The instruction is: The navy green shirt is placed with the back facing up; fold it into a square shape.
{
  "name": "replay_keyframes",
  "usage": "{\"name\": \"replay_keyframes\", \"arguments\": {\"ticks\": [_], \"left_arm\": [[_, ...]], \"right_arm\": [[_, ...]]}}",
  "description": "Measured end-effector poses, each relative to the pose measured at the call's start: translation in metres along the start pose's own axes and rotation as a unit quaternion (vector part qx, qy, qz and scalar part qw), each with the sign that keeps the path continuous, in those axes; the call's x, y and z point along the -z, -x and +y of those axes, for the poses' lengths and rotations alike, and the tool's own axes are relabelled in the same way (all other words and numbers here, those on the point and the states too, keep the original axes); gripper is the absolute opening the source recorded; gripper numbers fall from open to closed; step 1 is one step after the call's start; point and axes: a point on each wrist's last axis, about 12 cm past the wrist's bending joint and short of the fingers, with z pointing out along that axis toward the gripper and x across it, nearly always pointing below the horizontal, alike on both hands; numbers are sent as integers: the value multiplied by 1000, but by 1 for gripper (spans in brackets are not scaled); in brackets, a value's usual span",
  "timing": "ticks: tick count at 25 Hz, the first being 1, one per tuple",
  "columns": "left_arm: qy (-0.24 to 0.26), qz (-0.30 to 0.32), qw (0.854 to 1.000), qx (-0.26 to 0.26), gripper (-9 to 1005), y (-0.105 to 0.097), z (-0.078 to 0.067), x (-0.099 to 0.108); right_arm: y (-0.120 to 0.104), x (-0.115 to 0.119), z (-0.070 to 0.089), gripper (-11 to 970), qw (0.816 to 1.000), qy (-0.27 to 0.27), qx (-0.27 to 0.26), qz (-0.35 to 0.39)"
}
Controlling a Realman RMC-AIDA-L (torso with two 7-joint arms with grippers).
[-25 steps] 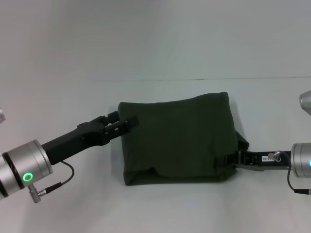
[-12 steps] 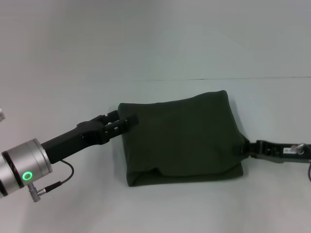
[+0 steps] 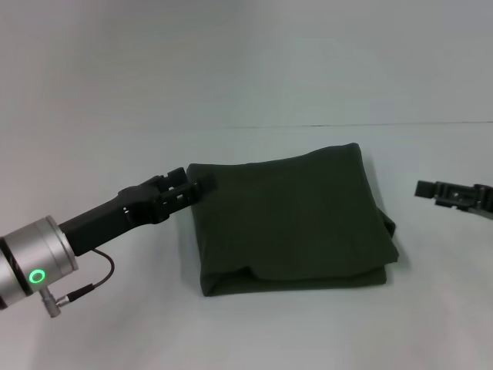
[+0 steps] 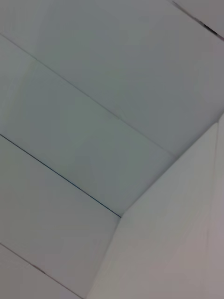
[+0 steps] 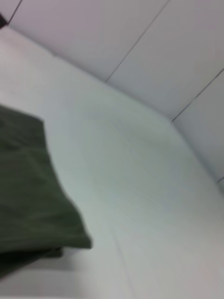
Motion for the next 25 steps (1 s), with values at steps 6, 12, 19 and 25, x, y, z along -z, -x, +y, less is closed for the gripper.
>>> {"name": "replay_keyframes", "arguments": {"ticks": [6, 12, 19, 25], "left_arm": [[-23, -12, 1000, 0, 922, 2, -5, 5], [-59, -14, 998, -20, 921, 1, -13, 15], [-128, 51, 984, -113, 921, -23, -29, 27], [-156, 102, 972, -145, 922, -41, -33, 29]], "right_arm": [[-10, 15, 5, 839, 994, 56, 81, -44], [-30, 6, 20, 913, 977, 112, 180, -35], [-61, -19, 35, 914, 943, 176, 281, -3], [-74, -31, 42, 911, 916, 205, 345, 20]]}}
